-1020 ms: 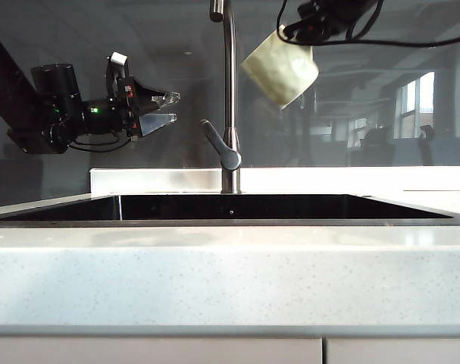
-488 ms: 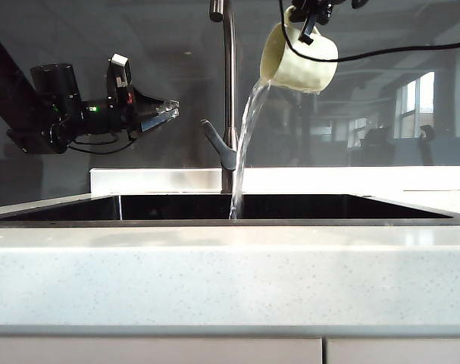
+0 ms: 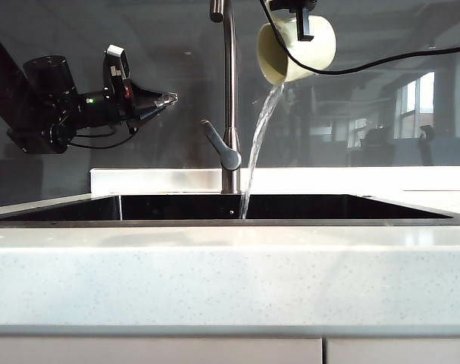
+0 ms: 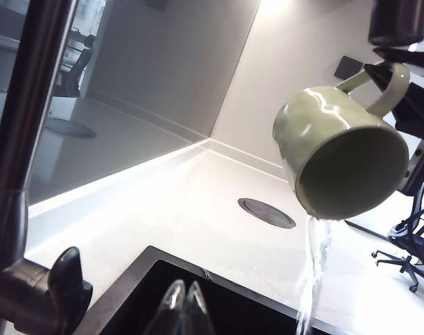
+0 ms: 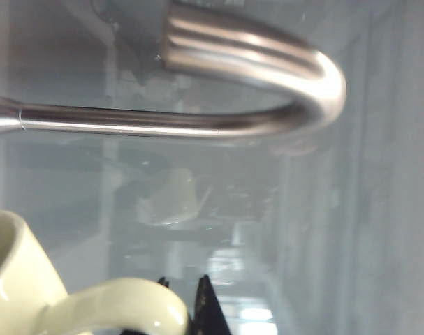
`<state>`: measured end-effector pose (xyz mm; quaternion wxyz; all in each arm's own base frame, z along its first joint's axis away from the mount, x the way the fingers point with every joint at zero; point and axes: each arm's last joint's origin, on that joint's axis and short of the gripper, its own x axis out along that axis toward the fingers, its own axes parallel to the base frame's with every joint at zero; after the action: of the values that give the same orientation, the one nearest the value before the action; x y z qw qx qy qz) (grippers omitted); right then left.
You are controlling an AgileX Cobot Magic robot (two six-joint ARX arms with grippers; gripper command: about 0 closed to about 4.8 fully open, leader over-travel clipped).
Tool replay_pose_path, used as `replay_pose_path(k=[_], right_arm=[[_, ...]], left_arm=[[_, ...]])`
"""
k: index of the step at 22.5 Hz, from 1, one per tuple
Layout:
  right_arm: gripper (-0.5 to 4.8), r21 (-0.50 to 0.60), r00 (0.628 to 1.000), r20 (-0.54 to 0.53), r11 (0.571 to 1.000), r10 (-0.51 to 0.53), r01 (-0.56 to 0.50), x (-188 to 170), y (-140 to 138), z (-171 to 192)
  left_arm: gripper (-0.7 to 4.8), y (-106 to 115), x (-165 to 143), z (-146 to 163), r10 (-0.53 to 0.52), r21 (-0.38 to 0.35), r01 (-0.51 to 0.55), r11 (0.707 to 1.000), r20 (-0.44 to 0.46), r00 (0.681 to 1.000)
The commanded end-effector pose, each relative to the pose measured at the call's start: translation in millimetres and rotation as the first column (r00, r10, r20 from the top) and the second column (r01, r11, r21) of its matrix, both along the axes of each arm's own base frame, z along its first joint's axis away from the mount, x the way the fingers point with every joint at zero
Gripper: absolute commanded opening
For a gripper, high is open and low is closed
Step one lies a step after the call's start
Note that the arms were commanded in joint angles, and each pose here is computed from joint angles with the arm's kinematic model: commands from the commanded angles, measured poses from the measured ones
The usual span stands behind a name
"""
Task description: Pick up the mug next to the sink, go to the faucet to get some water, pour the water into the sink, and finally put the mug back to its place.
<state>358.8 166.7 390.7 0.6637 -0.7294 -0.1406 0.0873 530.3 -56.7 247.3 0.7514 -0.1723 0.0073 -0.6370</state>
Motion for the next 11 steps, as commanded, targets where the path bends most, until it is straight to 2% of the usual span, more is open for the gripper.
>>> replay_pose_path(k=[1,9,10,11], right_arm=[[-0.04,-0.053,0.992,0.129,0.999,0.0,0.007,-8.2,0.8,19.1],[-0.04,-0.077,0.991,0.134,0.997,0.005,0.005,-9.0,2.7,18.8],[-0.04,-0.065,0.992,0.127,0.998,0.004,0.004,-9.0,2.7,18.5],[-0.04,-0.008,0.994,0.104,1.0,-0.01,0.011,-8.8,2.2,18.2]], left_arm=[[-0.06,0.9,-2.5,7.5,-0.006,-0.003,0.006,1.0,0.008,1.0],[-0.06,0.9,-2.7,7.7,-0.006,-0.004,0.006,1.0,0.012,1.0],[-0.06,0.9,-2.7,7.7,-0.006,-0.004,0.006,1.0,0.012,1.0],[-0.06,0.7,-2.7,7.7,-0.007,-0.004,0.007,1.0,0.011,1.0]])
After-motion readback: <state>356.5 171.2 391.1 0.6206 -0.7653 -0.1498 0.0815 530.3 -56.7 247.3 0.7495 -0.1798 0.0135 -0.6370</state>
